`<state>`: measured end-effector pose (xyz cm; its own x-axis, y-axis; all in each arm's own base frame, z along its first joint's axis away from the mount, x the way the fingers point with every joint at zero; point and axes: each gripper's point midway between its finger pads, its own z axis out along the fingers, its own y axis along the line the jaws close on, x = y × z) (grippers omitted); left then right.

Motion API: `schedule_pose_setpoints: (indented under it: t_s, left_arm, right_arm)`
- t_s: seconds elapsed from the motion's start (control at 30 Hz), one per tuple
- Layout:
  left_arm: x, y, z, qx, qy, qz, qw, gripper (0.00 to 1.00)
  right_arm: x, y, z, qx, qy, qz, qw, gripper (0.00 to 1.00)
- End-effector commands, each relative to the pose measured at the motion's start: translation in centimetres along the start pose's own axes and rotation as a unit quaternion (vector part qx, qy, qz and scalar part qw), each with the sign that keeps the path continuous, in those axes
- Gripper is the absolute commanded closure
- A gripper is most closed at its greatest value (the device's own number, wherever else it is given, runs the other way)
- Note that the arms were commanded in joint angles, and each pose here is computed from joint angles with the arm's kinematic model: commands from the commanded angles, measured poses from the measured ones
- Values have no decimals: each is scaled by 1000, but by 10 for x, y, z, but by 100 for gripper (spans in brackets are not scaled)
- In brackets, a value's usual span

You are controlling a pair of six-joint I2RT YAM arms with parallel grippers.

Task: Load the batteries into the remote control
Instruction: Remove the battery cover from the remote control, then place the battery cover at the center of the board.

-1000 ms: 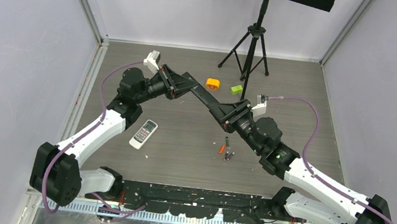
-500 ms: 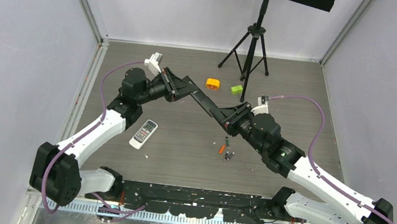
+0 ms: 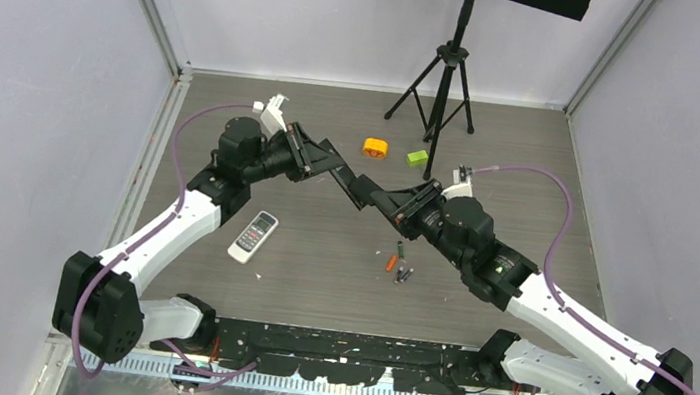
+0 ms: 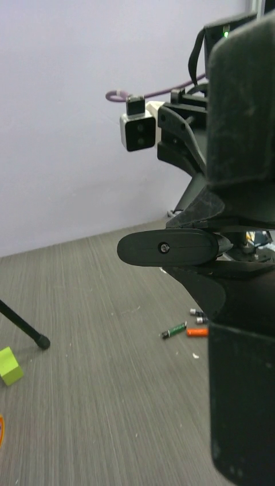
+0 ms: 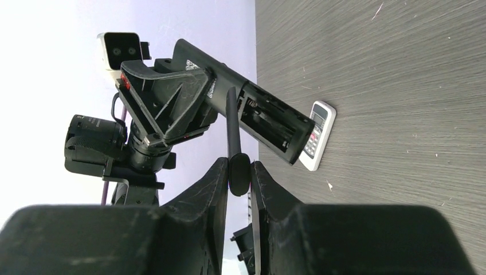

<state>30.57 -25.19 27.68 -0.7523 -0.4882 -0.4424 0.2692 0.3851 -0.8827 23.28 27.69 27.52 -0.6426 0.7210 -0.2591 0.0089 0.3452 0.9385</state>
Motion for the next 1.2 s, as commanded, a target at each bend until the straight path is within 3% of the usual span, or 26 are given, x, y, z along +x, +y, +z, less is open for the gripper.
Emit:
schedule_pose_setpoints:
  t_s: [0.0, 0.17, 0.3, 0.4, 0.7, 0.93, 1.0, 1.17]
  left_arm:
    - [-11, -5, -1, -6, -12, 62, 998, 100]
    - [-16, 35, -12, -108, -25, 122, 986, 100]
    - [-46, 89, -43, -284, -83, 167, 941, 100]
    - [-60, 99, -58, -329, -111, 190, 918, 100]
    - [-62, 86, -56, -307, -111, 201, 924, 100]
    - [-52, 62, -51, -245, -82, 230, 938, 100]
    - [-50, 55, -50, -228, -78, 241, 940, 100]
    - [-49, 46, -48, -210, -70, 245, 944, 100]
  right_arm:
    - [-5, 25, 1, -41, -8, 4, 999, 100]
    - [0, 11, 9, -28, -2, 5, 1000, 100]
    - [13, -17, 21, 19, 18, 2, 1000, 100]
    - [30, -48, 35, 68, 49, -3, 996, 100]
    - [84, -122, 85, 149, 110, -10, 983, 100]
    - [96, -168, 90, 219, 117, -10, 969, 99]
    - [97, -175, 87, 233, 119, -15, 965, 91]
    - [93, -187, 76, 269, 116, -28, 956, 61]
